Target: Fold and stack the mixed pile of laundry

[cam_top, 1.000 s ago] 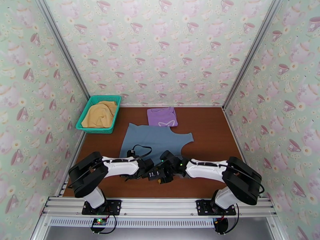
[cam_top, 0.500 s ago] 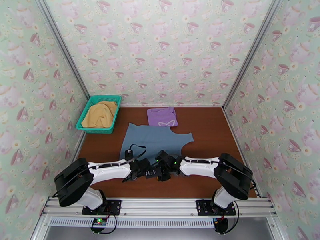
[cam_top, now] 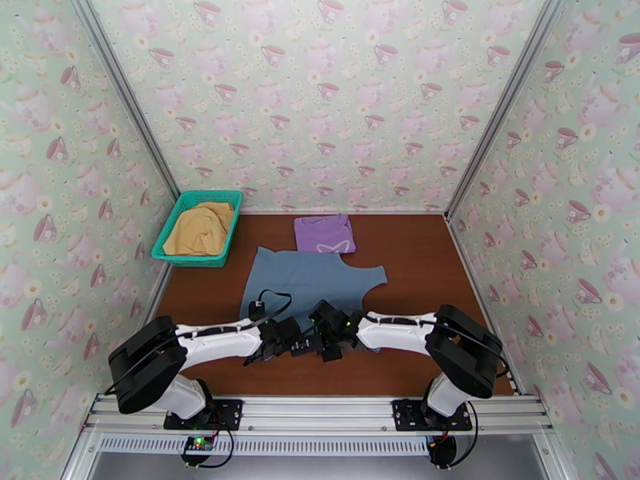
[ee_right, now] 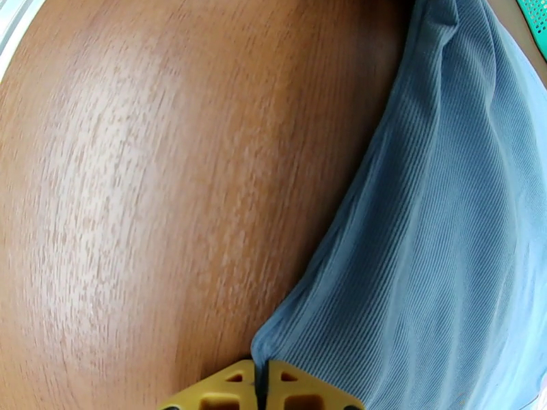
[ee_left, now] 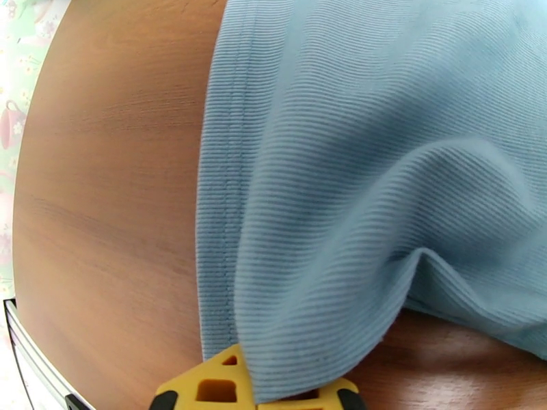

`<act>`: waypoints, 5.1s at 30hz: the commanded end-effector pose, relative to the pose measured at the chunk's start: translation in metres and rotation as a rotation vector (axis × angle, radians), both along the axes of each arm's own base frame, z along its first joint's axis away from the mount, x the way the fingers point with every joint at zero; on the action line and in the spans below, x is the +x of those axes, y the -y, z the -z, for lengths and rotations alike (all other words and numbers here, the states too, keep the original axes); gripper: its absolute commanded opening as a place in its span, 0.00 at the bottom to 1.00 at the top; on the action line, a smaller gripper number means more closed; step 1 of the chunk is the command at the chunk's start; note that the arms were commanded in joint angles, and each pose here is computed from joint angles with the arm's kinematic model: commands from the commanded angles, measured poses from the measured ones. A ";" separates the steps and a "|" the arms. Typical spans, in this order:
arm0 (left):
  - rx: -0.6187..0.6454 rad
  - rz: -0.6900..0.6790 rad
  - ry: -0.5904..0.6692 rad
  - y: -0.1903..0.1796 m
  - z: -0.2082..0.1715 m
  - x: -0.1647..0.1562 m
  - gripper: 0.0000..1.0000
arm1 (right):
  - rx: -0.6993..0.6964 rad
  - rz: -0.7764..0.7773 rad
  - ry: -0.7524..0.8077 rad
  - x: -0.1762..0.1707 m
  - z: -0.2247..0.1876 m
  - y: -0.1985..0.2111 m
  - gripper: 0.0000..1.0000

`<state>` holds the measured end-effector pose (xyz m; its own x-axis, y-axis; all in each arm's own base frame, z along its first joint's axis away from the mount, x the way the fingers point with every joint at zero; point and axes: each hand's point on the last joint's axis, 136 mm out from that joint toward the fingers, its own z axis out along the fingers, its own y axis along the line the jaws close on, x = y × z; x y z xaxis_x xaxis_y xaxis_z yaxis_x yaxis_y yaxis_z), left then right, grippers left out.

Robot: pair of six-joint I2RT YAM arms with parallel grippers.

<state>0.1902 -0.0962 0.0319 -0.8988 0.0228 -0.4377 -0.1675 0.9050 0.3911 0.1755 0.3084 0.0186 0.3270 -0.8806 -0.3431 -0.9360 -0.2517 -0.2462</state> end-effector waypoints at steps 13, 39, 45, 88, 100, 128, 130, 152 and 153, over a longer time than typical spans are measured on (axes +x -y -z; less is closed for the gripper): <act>0.045 0.019 -0.057 -0.014 -0.025 -0.016 0.04 | 0.199 0.103 -0.035 -0.012 -0.073 0.027 0.00; -0.106 0.180 -0.430 0.021 -0.032 0.011 0.06 | 0.252 0.336 -0.314 0.031 -0.069 0.035 0.00; -0.044 0.203 -0.521 0.025 -0.019 0.038 0.07 | 0.257 0.376 -0.329 0.049 -0.065 0.037 0.00; 0.146 0.051 -0.398 0.007 -0.058 0.086 0.00 | 0.279 1.024 -0.368 0.074 -0.089 0.076 0.36; -0.046 0.042 -0.446 0.032 -0.017 0.067 0.00 | 0.270 1.267 -0.840 0.046 -0.047 0.032 0.00; 0.229 -0.115 -0.430 -0.018 -0.003 0.072 0.00 | -0.057 1.461 -0.659 0.023 -0.002 0.117 0.00; 0.221 -0.113 -0.414 -0.018 -0.007 0.069 0.00 | -0.034 1.457 -0.661 0.021 -0.007 0.118 0.00; -0.350 0.051 -0.124 -0.005 -0.096 0.271 0.76 | 0.773 1.065 -0.506 0.211 -0.234 0.090 0.36; -0.374 0.059 -0.135 -0.005 -0.088 0.279 0.76 | 0.744 1.080 -0.556 0.217 -0.226 0.086 0.39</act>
<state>0.4486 -0.0737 0.1529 -0.9255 -0.1070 -0.3635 -0.1767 0.9704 0.1643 0.3885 0.1988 0.2504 -0.6713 -0.1334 -0.7291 -0.5501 0.7490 0.3695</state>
